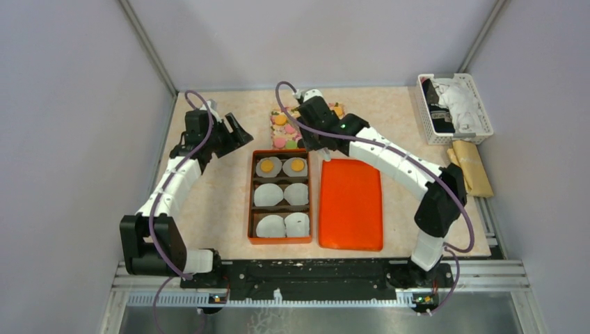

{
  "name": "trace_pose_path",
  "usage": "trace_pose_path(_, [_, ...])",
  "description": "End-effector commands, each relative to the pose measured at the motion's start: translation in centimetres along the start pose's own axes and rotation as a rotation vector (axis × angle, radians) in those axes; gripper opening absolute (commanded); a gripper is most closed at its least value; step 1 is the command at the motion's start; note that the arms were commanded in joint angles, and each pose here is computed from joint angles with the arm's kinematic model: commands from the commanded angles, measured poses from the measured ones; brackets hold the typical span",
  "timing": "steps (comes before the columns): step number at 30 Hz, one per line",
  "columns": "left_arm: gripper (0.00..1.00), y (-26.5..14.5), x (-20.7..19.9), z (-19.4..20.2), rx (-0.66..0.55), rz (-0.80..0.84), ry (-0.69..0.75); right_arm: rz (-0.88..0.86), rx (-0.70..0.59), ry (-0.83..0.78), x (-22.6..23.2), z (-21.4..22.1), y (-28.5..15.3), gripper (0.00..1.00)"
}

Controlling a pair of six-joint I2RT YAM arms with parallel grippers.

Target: Pack the cookies

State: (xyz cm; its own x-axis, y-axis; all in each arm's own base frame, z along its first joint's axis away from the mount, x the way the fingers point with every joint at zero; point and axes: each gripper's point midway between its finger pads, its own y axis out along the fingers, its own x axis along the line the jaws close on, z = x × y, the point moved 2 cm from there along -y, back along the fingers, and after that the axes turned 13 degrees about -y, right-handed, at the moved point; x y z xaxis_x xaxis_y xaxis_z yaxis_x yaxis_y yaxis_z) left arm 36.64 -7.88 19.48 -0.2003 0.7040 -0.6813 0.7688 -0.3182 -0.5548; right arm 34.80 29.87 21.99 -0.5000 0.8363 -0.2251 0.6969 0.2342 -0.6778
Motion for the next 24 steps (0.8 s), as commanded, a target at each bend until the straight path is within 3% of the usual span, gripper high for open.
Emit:
trace_pose_path(1, [0.79, -1.3, -0.9, -1.3, -0.064, 0.022, 0.002, -0.012, -0.085, -0.022, 1.0, -1.1, -3.8, 0.04])
trace_pose_path(10, [0.79, -1.5, 0.1, -2.0, -0.089, -0.022, -0.031, -0.219, -0.065, -0.137, 9.0, 2.9, -8.1, 0.05])
trace_pose_path(24, [0.79, -1.6, -0.1, -1.6, -0.072, -0.008, -0.032, -0.317, -0.01, -0.184, 13.1, 6.8, -9.6, 0.04])
